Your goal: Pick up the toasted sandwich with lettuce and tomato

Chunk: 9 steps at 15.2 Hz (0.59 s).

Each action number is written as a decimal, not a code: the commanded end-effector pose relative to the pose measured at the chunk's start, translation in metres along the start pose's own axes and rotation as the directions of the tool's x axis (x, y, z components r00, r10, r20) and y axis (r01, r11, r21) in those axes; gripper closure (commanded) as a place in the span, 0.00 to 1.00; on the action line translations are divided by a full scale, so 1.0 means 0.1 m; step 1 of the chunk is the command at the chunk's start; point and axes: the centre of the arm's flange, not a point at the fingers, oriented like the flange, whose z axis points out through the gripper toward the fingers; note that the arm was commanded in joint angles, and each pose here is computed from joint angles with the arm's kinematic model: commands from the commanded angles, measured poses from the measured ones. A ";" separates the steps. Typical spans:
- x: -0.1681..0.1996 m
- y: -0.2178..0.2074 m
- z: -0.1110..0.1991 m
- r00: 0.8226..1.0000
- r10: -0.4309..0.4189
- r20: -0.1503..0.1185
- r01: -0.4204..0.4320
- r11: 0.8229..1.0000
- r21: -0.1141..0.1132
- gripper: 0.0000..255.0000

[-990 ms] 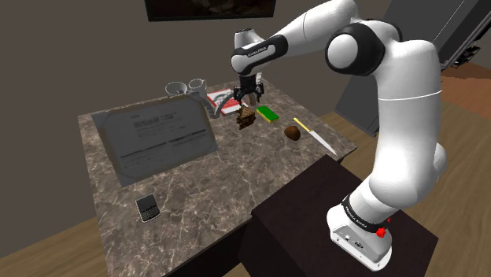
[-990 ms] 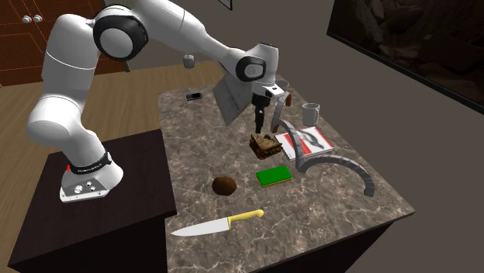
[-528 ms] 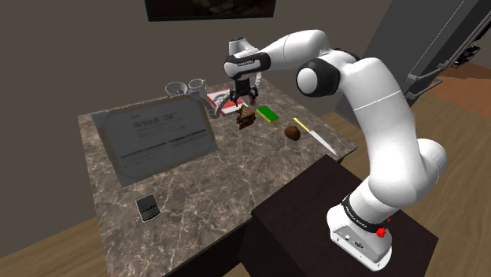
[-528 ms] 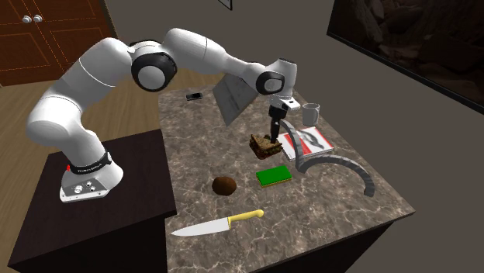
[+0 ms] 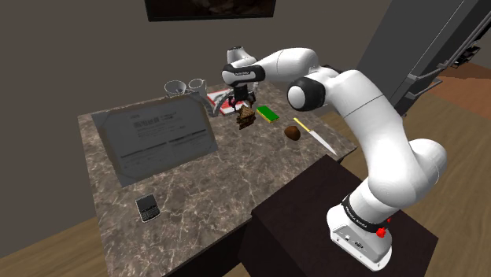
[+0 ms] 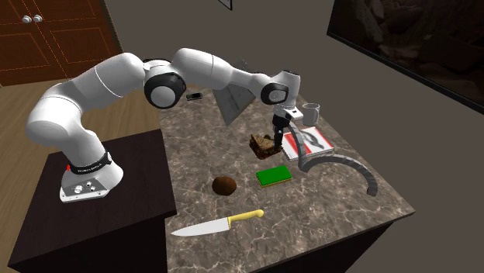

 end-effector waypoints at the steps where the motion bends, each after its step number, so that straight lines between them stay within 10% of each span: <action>1: 0.00 -0.01 0.12 1.000 0.000 -0.002 0.000 1.000 0.001 0.00; 3: 0.00 -0.01 0.12 1.000 0.000 -0.002 0.000 1.000 0.001 0.00; 4: 0.00 -0.01 0.12 1.000 0.000 -0.002 0.000 1.000 0.001 1.00; 9: 0.00 -0.01 0.12 1.000 0.000 -0.002 0.000 1.000 0.001 1.00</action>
